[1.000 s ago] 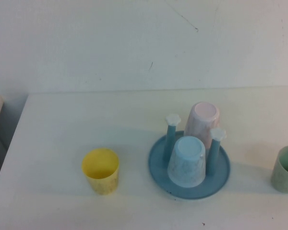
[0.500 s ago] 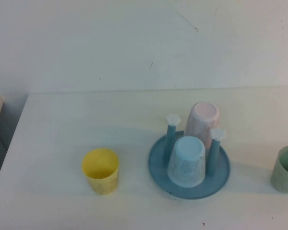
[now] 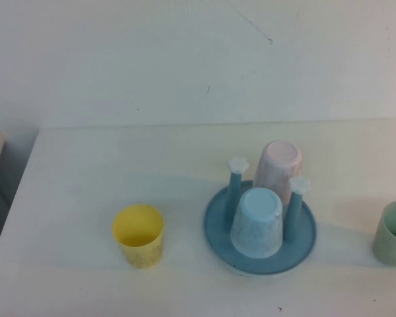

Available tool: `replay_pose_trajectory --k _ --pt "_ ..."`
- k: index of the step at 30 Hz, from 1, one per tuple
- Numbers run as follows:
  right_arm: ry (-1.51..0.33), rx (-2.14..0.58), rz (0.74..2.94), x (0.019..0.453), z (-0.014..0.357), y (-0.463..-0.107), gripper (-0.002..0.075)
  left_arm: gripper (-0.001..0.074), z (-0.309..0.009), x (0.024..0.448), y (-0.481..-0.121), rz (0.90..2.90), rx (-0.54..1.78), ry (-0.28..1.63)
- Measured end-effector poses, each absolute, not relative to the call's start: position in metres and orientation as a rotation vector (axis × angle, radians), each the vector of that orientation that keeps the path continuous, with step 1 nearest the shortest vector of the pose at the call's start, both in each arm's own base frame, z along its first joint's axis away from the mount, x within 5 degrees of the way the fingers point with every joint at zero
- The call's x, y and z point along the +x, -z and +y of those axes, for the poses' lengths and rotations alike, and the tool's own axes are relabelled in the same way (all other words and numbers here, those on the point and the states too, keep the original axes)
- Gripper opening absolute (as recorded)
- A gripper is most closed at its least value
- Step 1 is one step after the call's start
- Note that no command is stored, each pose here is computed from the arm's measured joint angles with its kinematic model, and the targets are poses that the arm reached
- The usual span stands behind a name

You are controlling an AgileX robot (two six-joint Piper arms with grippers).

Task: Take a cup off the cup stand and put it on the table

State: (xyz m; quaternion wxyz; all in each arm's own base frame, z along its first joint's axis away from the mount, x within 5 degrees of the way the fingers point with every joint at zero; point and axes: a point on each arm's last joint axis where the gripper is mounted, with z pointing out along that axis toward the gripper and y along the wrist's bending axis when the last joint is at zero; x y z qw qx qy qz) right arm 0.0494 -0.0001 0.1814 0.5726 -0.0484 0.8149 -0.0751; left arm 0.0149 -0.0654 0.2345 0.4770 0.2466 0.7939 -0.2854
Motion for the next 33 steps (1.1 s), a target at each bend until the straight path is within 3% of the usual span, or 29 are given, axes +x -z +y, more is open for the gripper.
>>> replay_pose_trajectory --k 33 --pt "0.197 -0.125 1.914 0.051 -0.002 -0.168 -0.0001 -0.0002 -0.067 0.012 -0.233 1.962 0.634 0.722"
